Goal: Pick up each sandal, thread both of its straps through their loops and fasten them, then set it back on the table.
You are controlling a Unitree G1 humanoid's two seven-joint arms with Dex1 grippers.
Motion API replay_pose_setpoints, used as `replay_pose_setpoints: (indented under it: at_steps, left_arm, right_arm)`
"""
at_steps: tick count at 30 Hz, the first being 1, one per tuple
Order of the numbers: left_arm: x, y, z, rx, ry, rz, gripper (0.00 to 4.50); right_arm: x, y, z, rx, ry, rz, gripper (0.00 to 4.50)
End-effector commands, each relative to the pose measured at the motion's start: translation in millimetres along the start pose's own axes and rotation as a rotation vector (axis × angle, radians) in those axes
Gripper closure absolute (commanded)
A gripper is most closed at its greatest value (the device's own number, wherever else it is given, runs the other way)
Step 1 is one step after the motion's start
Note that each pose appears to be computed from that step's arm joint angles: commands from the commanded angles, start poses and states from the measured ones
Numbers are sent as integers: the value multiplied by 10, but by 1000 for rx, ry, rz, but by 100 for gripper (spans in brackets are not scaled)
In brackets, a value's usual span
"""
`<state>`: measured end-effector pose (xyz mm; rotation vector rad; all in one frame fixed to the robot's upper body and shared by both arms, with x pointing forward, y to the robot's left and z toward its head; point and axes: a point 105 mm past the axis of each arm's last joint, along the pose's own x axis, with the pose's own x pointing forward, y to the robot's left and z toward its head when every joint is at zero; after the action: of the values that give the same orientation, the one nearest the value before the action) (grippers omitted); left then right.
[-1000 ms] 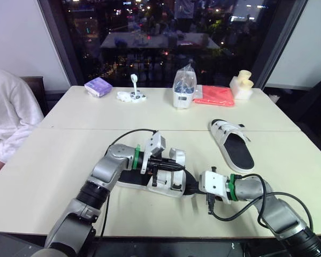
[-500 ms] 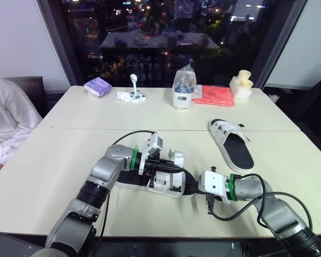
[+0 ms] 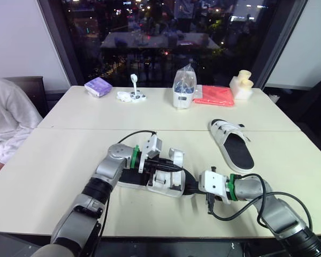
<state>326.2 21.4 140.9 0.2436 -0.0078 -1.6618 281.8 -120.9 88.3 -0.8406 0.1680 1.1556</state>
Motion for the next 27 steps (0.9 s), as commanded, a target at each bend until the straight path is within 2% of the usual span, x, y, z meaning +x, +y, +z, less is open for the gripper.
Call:
replay_pose_setpoints:
  at_steps: [1, 11, 21, 27]
  left_arm:
    - [38, -13, 113, 65, -30, -41, 444]
    - [-38, -95, 63, 106, -15, -102, 444]
    - [-51, -100, 90, 227, -3, -109, 444]
    - [-45, -210, 67, 306, 9, -167, 444]
  right_arm:
    - [93, 176, -111, 49, 36, 65, 450]
    - [93, 175, -113, 48, 37, 64, 450]
    - [103, 183, -103, 45, 34, 67, 450]
    - [94, 179, -106, 43, 36, 67, 450]
